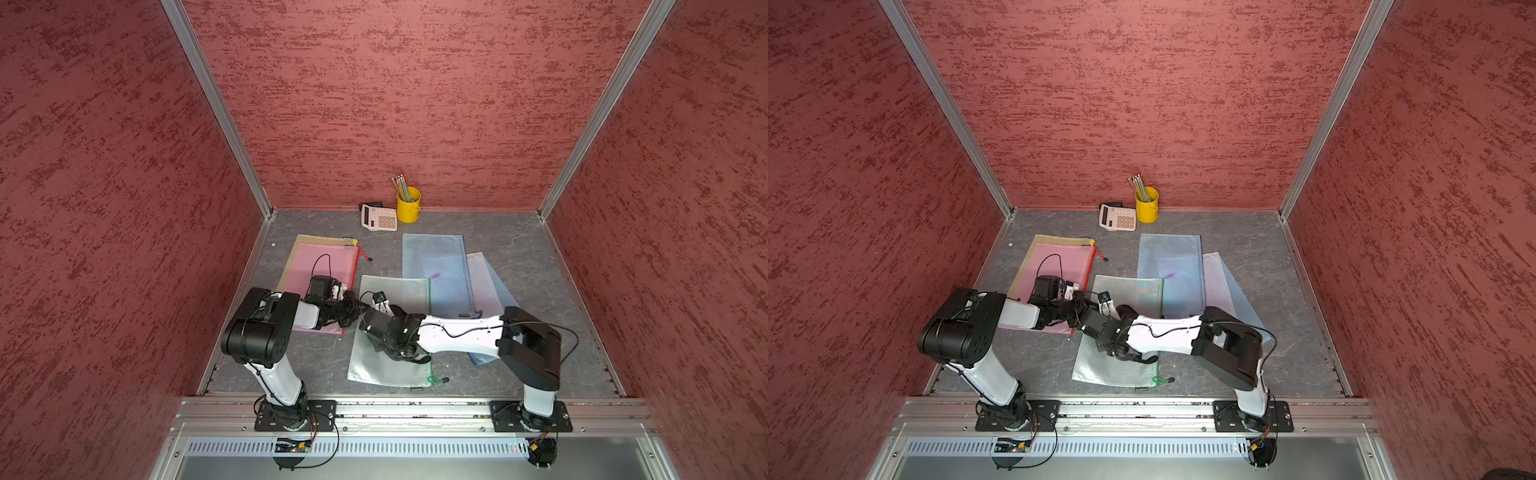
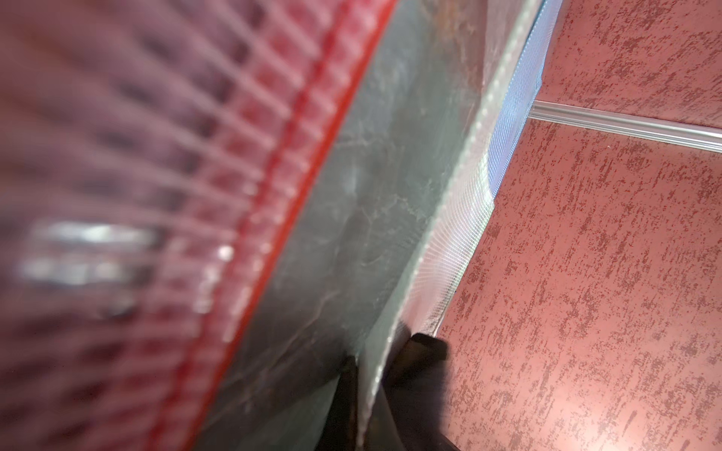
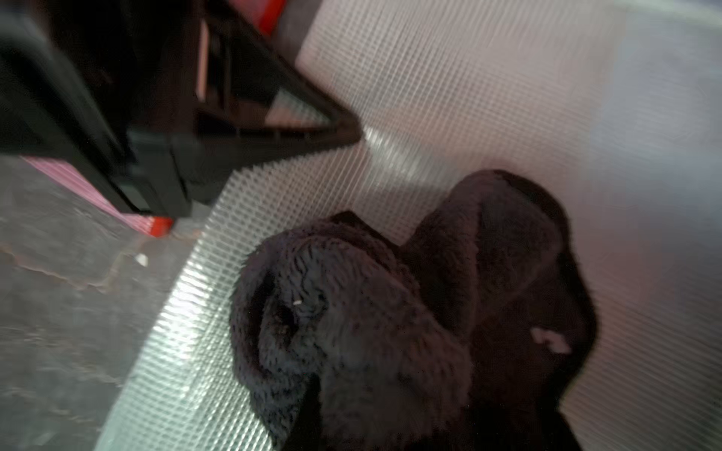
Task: Wipe the document bag
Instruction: Wipe the dirt from the document bag.
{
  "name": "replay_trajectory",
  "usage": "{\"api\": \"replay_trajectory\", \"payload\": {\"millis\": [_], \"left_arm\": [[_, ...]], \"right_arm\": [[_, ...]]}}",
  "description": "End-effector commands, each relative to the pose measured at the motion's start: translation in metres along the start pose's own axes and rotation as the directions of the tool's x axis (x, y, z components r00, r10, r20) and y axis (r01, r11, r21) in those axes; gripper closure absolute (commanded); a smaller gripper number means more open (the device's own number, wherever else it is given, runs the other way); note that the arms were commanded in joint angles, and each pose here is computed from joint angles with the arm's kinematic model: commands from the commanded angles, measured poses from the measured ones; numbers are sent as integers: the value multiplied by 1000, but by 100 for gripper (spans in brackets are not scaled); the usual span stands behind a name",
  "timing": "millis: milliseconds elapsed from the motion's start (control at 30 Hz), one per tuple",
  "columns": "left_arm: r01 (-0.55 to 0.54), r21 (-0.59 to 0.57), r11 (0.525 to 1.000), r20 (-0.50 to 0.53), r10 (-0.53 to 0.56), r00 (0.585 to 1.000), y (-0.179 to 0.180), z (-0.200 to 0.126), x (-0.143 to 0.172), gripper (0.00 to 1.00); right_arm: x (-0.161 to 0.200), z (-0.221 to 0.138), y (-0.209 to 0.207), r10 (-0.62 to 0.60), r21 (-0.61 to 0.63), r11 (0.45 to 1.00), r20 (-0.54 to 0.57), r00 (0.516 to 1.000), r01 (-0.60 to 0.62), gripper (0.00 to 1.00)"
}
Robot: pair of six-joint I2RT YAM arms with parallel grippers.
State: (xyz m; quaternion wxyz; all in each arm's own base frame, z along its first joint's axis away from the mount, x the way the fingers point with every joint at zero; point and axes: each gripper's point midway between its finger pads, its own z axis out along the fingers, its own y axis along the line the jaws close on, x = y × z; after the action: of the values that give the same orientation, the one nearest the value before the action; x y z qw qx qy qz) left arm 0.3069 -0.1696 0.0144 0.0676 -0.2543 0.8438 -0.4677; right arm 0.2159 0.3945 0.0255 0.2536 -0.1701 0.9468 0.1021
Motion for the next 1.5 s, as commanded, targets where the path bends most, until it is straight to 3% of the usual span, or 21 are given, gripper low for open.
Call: {"api": "replay_trajectory", "payload": {"millis": [0, 133, 333, 467, 567, 700, 800, 933, 1033, 1133, 1300, 1467], "left_arm": [[89, -97, 991, 41, -86, 995, 31, 4, 1, 100], [93, -92, 991, 51, -89, 995, 29, 2, -5, 100], [101, -79, 992, 68, -96, 993, 27, -1, -17, 100], [100, -74, 992, 63, -95, 993, 28, -1, -20, 100], [87, -82, 993, 53, -83, 995, 30, 0, -18, 100], [86, -86, 993, 39, -82, 996, 35, 0, -12, 100], [88, -95, 992, 33, -86, 996, 39, 0, -7, 100], [89, -100, 991, 30, -87, 996, 41, 0, -2, 100], [78, -115, 990, 29, -76, 997, 40, 2, 0, 100], [85, -115, 990, 31, -82, 996, 39, 4, 0, 100], [83, -111, 990, 35, -80, 996, 35, 5, -2, 100], [81, -116, 990, 37, -78, 996, 33, 5, -5, 100]], "right_arm": [[53, 23, -13, -18, 23, 1000, -131, 991, 21, 99], [106, 17, -31, -3, 98, 995, -245, 970, 28, 100], [174, -27, -65, 155, 236, 970, -398, 904, -63, 100], [186, -62, -89, 212, 303, 949, -426, 879, -82, 100], [144, -81, -102, 207, 330, 940, -338, 918, -90, 100], [32, -91, -94, 196, 271, 949, -108, 975, -161, 100], [-32, -81, -66, 136, 178, 975, 10, 991, -136, 100], [-57, -52, -31, 18, 160, 987, -9, 1000, -17, 100], [-67, -39, -20, 3, 130, 991, 36, 999, -8, 100], [-50, -11, -14, 38, 80, 996, 10, 999, -39, 100], [29, 28, -33, 106, 78, 992, -119, 987, -97, 100], [118, 31, -40, 6, 126, 991, -304, 953, 34, 100]]}}
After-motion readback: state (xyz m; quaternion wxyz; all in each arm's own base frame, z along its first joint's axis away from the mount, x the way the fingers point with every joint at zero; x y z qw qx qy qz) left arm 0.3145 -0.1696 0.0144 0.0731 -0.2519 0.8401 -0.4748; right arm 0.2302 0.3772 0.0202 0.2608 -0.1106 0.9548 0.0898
